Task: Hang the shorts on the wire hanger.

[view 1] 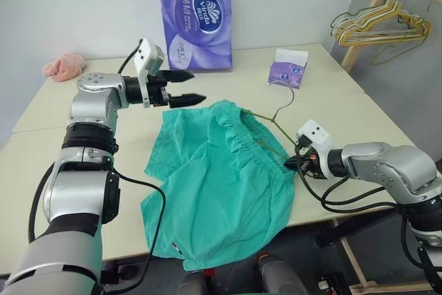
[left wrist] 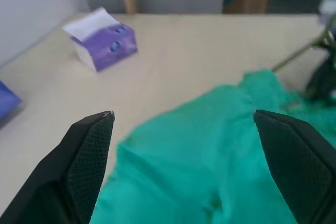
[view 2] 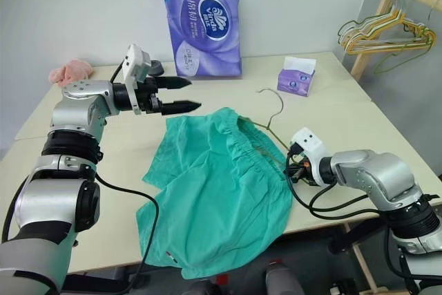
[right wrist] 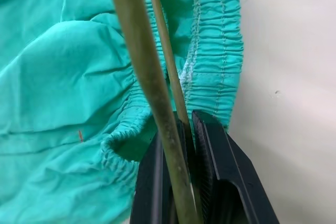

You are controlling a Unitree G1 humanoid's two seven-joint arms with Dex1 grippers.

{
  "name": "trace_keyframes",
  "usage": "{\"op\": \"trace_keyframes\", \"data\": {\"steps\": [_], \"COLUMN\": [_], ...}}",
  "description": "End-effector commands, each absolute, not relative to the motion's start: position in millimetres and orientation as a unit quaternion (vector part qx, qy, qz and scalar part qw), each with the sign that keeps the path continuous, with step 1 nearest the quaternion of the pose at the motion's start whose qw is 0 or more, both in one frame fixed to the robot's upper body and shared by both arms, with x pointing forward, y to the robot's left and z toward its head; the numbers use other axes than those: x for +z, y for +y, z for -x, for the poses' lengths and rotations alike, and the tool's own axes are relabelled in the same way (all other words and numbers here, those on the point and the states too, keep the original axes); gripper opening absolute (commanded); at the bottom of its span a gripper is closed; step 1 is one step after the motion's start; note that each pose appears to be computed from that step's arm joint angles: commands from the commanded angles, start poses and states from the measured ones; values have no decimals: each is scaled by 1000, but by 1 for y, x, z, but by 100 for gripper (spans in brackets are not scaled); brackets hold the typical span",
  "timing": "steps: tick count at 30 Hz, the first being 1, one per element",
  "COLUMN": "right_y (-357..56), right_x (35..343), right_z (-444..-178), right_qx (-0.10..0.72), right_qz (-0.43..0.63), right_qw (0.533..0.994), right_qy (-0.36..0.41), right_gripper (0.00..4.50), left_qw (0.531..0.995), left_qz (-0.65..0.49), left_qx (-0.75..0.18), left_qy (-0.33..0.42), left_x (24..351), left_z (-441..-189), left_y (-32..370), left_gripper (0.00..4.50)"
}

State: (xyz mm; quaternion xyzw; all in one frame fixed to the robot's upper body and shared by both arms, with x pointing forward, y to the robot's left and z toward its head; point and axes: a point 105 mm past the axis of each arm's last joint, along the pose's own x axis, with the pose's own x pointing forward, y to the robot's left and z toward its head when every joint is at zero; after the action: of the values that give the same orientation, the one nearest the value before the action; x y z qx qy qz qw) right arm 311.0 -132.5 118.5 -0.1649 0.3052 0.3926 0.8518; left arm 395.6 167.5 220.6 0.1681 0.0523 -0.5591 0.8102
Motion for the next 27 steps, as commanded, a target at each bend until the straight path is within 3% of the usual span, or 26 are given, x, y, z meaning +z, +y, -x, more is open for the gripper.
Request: {"op": "trace_keyframes", "data": {"steps": [1, 5, 9, 14, 23, 27], "right_y": [-121, -114, -110, -102, -96, -93], "right_x": [138, 143, 144, 145, 157, 159], "right_z": [-313, -313, -311, -307, -308, -307], "right_qx": [415, 428, 437, 449, 455, 459], "right_qz": [209, 233, 252, 277, 287, 288], "right_qw": [848, 840, 832, 820, 818, 818], "right_qy": [254, 238, 232, 222, 201, 195], "right_gripper": [0, 0, 0, 0, 0, 0], "left_qw": [756, 709, 698, 650, 632, 645], "left_qz": [-234, -296, -306, -339, -337, -320], "left_qx": [-609, -635, -644, -675, -688, -683], "left_qy": [63, 82, 71, 85, 117, 121], "left_x": [227, 211, 209, 180, 154, 152], "left_z": [-385, -380, -382, -373, -367, -369], "left_y": [160, 151, 140, 127, 121, 119], "left_gripper": [449, 449, 449, 449, 449, 367]}}
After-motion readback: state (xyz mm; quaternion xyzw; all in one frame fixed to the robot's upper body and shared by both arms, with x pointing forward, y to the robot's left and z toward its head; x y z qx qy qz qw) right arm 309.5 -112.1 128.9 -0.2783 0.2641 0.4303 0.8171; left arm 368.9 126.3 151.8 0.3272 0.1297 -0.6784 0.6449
